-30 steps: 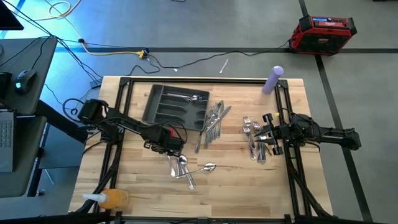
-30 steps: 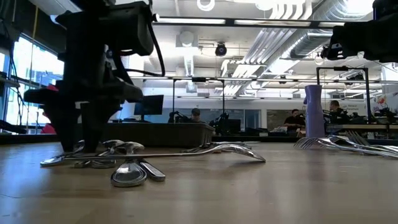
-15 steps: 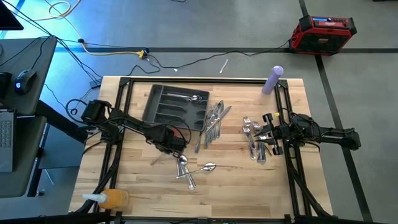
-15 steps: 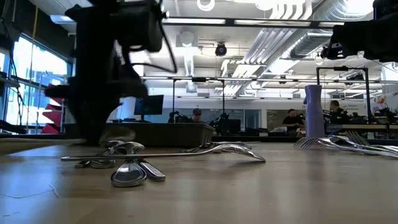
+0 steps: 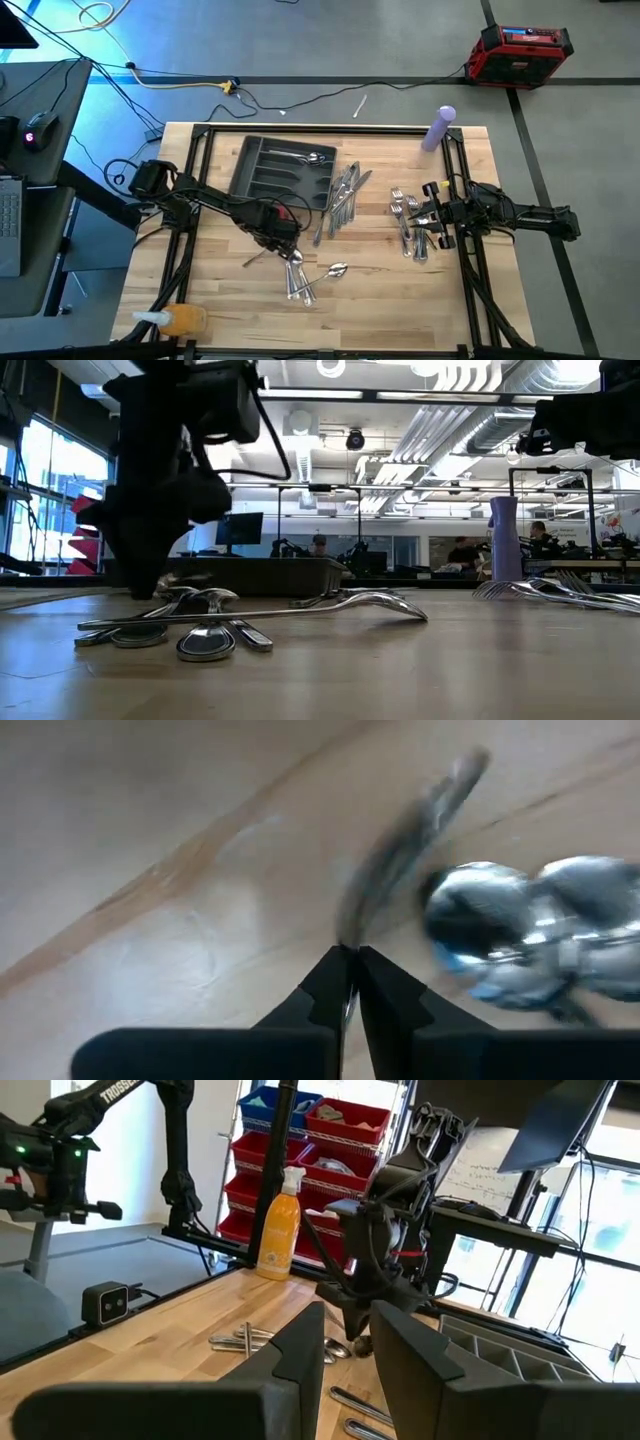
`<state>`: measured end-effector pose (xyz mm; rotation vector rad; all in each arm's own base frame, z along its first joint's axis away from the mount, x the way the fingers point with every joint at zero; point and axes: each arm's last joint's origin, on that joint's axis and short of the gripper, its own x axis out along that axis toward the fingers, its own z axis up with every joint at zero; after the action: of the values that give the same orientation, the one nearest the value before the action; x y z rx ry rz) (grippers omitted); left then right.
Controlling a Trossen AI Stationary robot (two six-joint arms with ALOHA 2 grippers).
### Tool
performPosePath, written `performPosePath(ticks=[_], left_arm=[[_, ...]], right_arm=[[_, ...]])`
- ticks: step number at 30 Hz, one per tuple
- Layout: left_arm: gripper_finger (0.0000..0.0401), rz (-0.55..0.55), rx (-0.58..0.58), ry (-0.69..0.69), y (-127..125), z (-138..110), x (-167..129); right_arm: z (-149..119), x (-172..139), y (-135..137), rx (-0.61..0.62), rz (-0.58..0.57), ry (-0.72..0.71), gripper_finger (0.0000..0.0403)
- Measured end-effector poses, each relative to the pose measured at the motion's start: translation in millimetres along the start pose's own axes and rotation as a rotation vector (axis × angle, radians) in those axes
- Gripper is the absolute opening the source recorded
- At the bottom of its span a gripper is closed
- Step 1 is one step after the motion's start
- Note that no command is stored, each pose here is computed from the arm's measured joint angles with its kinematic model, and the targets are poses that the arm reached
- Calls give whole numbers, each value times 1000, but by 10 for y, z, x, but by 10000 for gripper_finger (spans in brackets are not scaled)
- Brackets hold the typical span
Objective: Sort silverware
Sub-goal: Put the silver spoon into the organizing bin
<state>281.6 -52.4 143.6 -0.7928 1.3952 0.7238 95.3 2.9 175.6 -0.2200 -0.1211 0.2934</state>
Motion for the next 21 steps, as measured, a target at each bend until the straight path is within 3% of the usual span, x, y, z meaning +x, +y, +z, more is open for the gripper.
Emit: performPosePath(ticks=[9,12,15,19,21], left_arm=[[105,12,44,7,9,-19,0],[120,18,63,15,-3,-71,1],[102,40,103,21,0,-121,0],[22,61,139,10,0,-136,18],[10,60,148,-13,-9,-120,13]], right_arm=[[0,0,0,-2,0,0,73],[0,0,0,-3,0,0,73],[0,0,0,-4,0,0,73],[0,0,0,-5,0,0,73],[0,0,0,-3,0,0,73]])
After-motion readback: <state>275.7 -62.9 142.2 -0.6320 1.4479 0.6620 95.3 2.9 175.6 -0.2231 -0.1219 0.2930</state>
